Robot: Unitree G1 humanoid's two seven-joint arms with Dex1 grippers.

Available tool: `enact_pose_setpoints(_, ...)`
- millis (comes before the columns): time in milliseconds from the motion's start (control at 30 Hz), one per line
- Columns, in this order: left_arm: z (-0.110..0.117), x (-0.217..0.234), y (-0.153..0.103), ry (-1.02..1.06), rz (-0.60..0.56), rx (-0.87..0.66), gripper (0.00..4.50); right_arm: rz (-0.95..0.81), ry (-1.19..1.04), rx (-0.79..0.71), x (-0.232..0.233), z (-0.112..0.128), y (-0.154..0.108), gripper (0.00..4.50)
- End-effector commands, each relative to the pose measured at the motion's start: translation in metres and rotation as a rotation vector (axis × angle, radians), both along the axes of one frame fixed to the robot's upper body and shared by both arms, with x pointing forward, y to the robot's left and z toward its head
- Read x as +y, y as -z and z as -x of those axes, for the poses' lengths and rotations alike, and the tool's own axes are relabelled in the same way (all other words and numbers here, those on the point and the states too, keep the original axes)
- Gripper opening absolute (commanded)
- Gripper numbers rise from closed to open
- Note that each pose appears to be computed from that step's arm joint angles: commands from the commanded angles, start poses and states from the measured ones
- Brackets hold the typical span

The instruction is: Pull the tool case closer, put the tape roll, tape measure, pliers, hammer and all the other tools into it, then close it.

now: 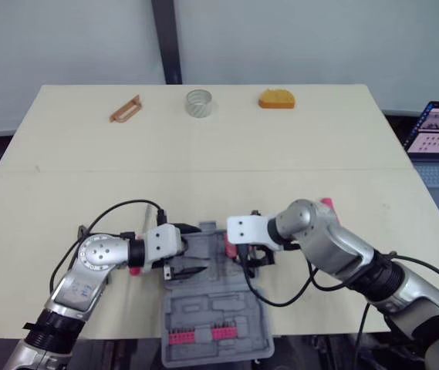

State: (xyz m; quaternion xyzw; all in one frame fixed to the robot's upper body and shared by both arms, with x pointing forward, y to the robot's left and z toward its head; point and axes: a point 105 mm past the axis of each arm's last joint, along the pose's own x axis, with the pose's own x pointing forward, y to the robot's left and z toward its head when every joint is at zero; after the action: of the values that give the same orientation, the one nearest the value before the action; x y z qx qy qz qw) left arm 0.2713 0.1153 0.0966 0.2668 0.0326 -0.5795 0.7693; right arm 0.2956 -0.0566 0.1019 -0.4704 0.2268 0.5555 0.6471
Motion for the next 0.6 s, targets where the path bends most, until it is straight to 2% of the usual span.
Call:
enact_pose_setpoints(33,0.001,-0.005,-0.008,0.025,0.015,-0.031,4.5,-0.058,-0.031,0.0,0.001,0.01,-0.018,4.43)
enact_pose_setpoints(133,0.002,-0.005,-0.009,0.024,0.02,-0.029,4.5,-0.126,-0.02,0.017,0.001,0.012,-0.024,4.43)
enact_pose_setpoints(267,0.001,-0.004,-0.011,0.02,0.029,-0.024,4.5,-0.294,-0.015,-0.039,0.004,0.001,-0.038,4.43)
enact_pose_setpoints(300,0.001,-0.004,-0.011,0.02,0.028,-0.023,4.5,-0.333,0.0,-0.042,0.003,-0.002,-0.04,4.05)
enact_pose_setpoints(367,0.0,-0.003,-0.011,0.019,0.025,-0.022,4.5,-0.375,0.026,-0.052,0.0,-0.01,-0.039,3.6)
enact_pose_setpoints(467,-0.001,-0.004,-0.012,0.023,0.024,-0.022,4.5,-0.444,0.04,-0.061,-0.002,-0.018,-0.033,2.2)
enact_pose_setpoints(600,-0.002,-0.005,-0.013,0.027,0.023,-0.025,4.5,-0.56,0.004,-0.001,0.004,-0.013,-0.027,2.2)
